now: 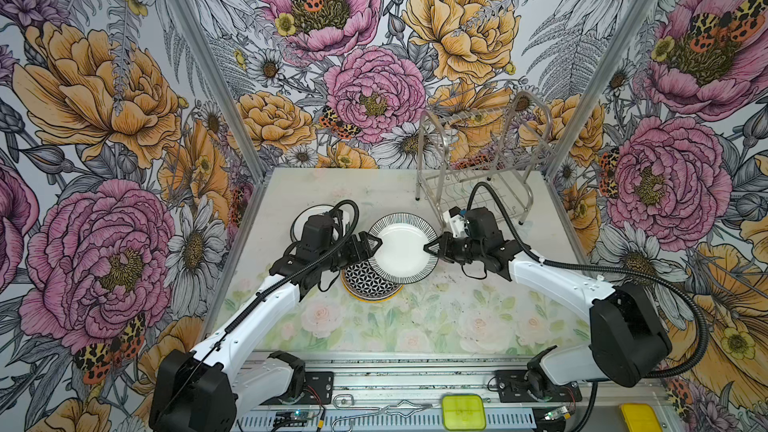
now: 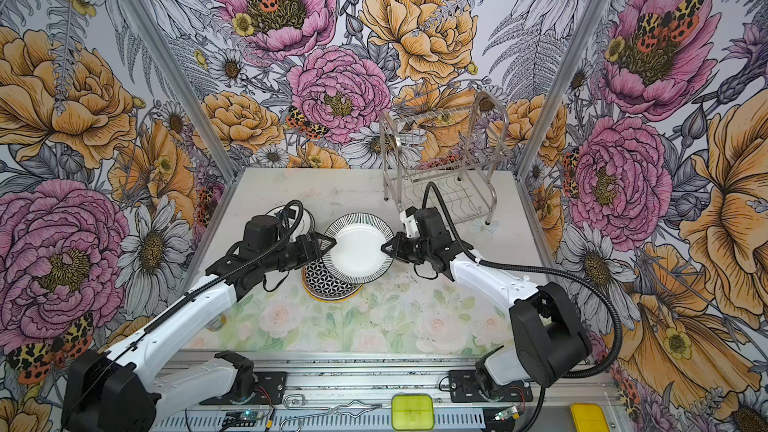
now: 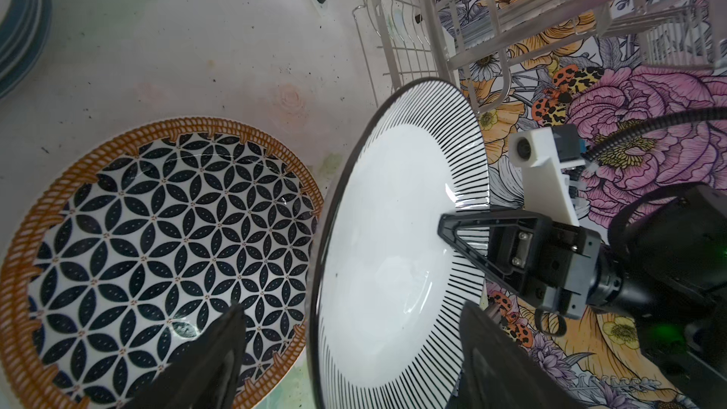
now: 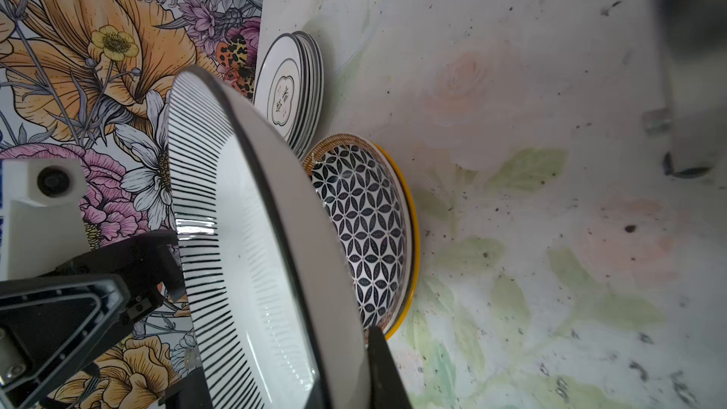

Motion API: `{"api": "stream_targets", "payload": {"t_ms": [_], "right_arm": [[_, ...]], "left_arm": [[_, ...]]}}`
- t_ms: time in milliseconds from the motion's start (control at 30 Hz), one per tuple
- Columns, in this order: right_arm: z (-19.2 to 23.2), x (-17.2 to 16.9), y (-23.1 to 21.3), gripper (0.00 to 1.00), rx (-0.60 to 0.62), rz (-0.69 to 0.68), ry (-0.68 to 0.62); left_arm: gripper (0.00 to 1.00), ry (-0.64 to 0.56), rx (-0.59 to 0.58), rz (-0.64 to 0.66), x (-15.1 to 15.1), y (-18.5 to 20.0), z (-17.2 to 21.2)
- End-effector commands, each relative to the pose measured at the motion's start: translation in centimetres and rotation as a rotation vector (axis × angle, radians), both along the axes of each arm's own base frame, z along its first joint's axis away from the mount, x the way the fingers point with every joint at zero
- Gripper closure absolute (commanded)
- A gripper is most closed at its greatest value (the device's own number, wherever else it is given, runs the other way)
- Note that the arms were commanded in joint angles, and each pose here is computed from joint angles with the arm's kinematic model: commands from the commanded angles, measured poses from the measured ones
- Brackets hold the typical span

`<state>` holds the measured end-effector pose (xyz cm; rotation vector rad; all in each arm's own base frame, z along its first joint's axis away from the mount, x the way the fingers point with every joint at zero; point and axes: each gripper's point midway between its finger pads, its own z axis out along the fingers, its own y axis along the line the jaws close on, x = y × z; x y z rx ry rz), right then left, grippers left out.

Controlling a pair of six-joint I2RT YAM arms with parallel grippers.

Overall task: Unload the plates from the dish rack
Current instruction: 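Close the left gripper on the striped plate's rim while the right holds it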

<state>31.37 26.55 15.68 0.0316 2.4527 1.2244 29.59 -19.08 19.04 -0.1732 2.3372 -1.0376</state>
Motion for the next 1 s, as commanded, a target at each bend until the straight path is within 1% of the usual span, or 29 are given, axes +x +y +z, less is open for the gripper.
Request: {"api": "stream_targets", "payload": {"t_ms": [0,200,300,400,533,600,633,733,800,833,900,967], "right_arm": [[6.0,1.3,3.1,1.0,0.178,0.061,-0.164],[6.2,1.3,4.2,1.0,0.193,0.078,-0.167],[6.4,1.1,4.6,1.0,0.197,0.086,-0.17],[6.4,1.0,5.0,1.0,0.202,0.086,-0.175],[6.8,0.7,5.6,1.0,0.213,0.095,-0.188],[7.1,0.7,5.9,1.0,0.222,0.099,-0.196],[7.2,0.6,6.0,1.0,0.225,0.1,-0.201],[7.6,0.7,6.1,1.0,0.233,0.098,-0.211],[7.7,0.8,6.2,1.0,0.237,0.097,-0.214],[7.8,0.8,6.3,0.97,0.24,0.097,-0.21],[8.2,0.8,6.5,0.85,0.255,0.105,-0.215],[8.7,0.9,6.6,0.74,0.264,0.108,-0.223]], "left_arm": [[0.23,-0.001,-0.012,-0.013,0.4,0.0,-0.4],[0.53,0.021,-0.006,0.005,0.9,0.7,-1.4],[0.66,0.032,-0.011,0.016,1.1,1.1,-1.8],[0.74,0.038,-0.011,0.023,1.2,1.4,-2.1],[0.81,0.05,-0.007,0.02,1.0,1.5,-2.5],[0.89,0.054,-0.008,0.009,0.8,1.4,-2.5],[0.91,0.056,-0.009,0.007,0.7,1.5,-2.6],[0.92,0.058,-0.008,0.013,0.6,1.8,-2.5],[0.95,0.062,-0.005,0.019,0.5,2.1,-2.4],[0.97,0.061,-0.007,0.02,0.5,2.3,-2.3],[0.99,0.067,-0.004,0.034,0.3,3.0,-2.0],[1.0,0.067,-0.005,0.053,0.2,3.8,-1.6]]}}
